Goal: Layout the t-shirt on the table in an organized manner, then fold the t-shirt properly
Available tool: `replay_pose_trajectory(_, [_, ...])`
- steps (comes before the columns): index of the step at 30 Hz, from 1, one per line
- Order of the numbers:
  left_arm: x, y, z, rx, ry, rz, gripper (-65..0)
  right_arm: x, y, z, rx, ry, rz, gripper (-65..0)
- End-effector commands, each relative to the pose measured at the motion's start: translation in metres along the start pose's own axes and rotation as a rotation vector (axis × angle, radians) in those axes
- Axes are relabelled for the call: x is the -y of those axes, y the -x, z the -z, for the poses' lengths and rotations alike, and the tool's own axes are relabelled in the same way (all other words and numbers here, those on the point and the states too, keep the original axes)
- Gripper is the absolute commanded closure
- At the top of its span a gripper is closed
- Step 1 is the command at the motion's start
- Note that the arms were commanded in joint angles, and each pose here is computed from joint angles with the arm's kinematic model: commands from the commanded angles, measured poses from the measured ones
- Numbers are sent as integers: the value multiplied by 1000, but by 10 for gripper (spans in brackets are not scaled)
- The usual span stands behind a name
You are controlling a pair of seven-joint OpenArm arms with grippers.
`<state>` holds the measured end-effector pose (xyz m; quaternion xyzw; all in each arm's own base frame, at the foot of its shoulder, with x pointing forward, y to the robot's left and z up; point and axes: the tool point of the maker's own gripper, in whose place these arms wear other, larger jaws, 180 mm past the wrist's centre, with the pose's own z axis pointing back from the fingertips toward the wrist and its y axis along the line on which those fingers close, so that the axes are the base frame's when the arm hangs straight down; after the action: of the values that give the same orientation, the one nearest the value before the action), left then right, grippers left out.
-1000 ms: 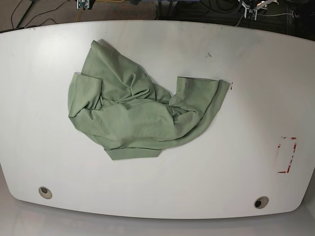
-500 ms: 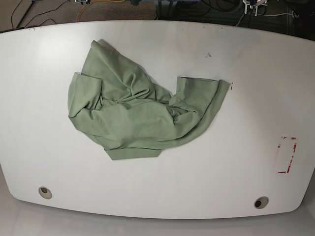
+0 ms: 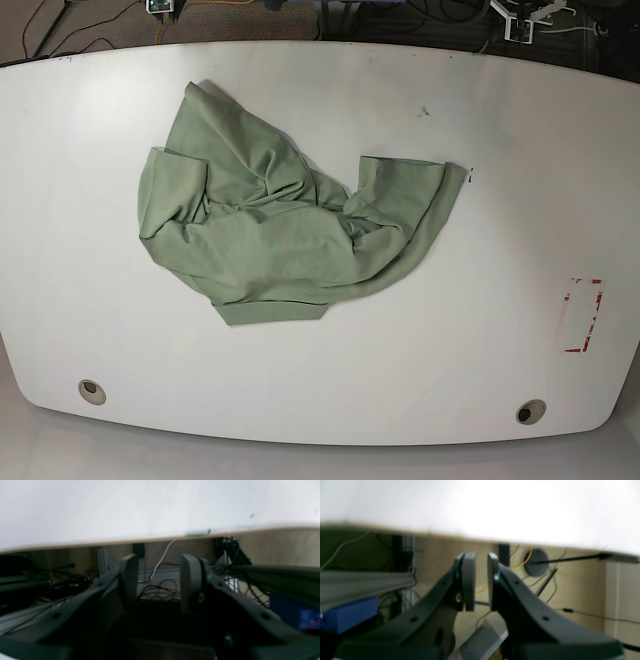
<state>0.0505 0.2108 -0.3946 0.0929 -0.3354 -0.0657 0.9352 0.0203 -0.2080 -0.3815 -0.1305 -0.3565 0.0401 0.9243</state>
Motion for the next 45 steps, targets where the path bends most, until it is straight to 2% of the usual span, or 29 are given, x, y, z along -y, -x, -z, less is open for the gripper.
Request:
replay_pose_trajectory(1, [-1,-11,-6,40,0,-19,-246,6,-13,-4,43,12,-10,-79])
replay_pose_trajectory(8, [-8,-27,-1,88,-13,-61,-246,7,-41,14,130,25,1,-79])
replay_pose_trajectory(21, [-17,-59,16,179,-42,-75,-251,9,-97,44,295,53,42,-87])
replay_pose_trajectory(28, [-19,-77,24,231,-50,-84,-360,9,-119,55,354,61,60,-89])
replay_pose_trajectory(32, [-19,-87,27,257,-53,-89,-399,3,-134,59,393,48,70,-144])
replay_pose_trajectory(37, [-22,-102,32,299,-60,-93,-399,-8,-153,65,443,20,78,-284])
replay_pose_trajectory(39, [-22,-107,34,313,-59,-94,-399,-10,-160,66,464,13,80,-306])
replay_pose_trajectory(45, [-25,-125,38,359,-66,-101,-399,-15,-187,75,516,-4,81,-306])
